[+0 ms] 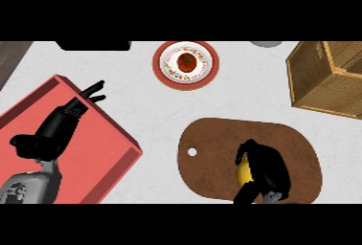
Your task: Pick the lemon from the cutting board and place it in the basket
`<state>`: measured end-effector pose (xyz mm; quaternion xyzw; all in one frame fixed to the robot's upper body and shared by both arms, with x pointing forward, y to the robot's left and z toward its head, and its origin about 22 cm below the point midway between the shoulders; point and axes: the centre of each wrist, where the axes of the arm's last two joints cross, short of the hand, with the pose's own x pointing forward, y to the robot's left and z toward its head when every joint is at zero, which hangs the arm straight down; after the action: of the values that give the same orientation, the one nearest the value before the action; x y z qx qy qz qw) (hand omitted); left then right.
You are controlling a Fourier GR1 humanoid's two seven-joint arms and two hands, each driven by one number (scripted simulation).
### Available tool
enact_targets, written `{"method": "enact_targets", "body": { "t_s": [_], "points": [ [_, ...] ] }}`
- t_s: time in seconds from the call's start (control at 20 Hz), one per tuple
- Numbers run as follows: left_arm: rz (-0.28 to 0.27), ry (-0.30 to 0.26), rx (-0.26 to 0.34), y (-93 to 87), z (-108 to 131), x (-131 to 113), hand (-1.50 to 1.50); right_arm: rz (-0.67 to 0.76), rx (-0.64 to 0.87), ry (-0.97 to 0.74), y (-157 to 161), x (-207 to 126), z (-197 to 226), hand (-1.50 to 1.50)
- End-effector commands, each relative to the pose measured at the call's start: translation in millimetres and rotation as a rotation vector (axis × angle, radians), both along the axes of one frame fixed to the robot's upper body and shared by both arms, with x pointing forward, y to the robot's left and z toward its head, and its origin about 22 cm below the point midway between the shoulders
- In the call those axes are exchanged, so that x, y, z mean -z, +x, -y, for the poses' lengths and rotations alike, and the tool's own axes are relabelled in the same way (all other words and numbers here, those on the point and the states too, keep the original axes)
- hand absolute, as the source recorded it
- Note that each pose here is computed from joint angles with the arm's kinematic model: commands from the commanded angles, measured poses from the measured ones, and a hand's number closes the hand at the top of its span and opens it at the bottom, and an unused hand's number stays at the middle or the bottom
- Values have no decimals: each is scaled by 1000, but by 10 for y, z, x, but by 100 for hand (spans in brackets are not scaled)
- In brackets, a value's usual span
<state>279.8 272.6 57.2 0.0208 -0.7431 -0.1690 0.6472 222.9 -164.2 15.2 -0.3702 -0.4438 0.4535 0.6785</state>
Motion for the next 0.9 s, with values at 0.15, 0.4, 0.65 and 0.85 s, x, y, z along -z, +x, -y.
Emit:
{"method": "enact_targets", "body": {
  "t_s": [0.15, 0.4, 0.65, 0.85],
  "points": [
    [5, 20, -4, 90, 14, -32, 0, 66, -177, -60, -48, -7, 302, 150],
    [-16, -11, 9, -42, 185, -44, 0, 126, -337, -38, -58, -45, 745, 150],
    [-4, -1, -8, -116, -53, 136, 0, 174, -292, 244, -181, -145, 805, 150],
    [-18, -11, -31, 16, -5, 91, 0, 356, -299, 496, -312, -677, 528, 150]
  ]
}}
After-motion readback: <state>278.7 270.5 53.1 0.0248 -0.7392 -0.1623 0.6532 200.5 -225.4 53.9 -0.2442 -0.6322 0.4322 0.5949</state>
